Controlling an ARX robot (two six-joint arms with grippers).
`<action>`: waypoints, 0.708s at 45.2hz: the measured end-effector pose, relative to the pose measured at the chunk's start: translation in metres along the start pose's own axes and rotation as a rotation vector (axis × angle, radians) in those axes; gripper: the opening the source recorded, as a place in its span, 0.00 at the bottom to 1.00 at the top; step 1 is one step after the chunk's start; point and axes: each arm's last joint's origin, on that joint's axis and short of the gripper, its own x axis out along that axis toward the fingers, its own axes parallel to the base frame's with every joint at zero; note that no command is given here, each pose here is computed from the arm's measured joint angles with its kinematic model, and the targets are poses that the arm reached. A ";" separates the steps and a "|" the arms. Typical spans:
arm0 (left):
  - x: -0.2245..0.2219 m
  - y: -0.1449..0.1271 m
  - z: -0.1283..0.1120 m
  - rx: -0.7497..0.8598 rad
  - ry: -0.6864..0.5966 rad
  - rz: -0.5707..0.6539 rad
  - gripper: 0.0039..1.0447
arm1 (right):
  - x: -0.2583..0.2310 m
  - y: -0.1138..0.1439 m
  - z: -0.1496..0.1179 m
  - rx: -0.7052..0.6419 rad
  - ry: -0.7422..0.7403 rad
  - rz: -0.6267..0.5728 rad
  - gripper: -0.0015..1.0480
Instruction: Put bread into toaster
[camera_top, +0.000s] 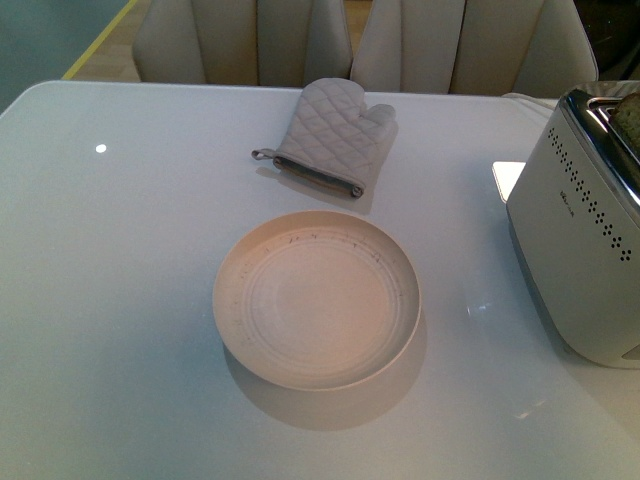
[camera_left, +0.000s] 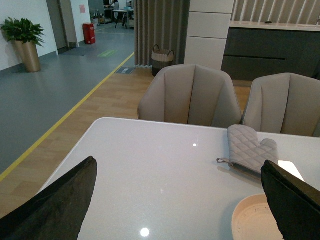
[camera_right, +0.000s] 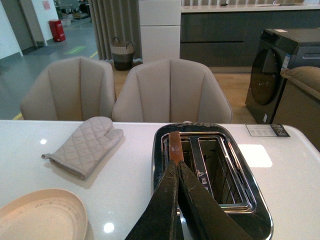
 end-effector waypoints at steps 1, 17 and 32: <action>0.000 0.000 0.000 0.000 0.000 0.000 0.94 | -0.001 0.000 0.000 0.000 0.000 0.000 0.02; 0.000 0.000 0.000 0.000 0.000 0.000 0.94 | -0.008 0.000 0.000 0.000 0.001 0.000 0.02; 0.000 0.000 0.000 0.000 0.000 0.000 0.94 | -0.022 0.000 -0.003 0.000 0.007 0.000 0.02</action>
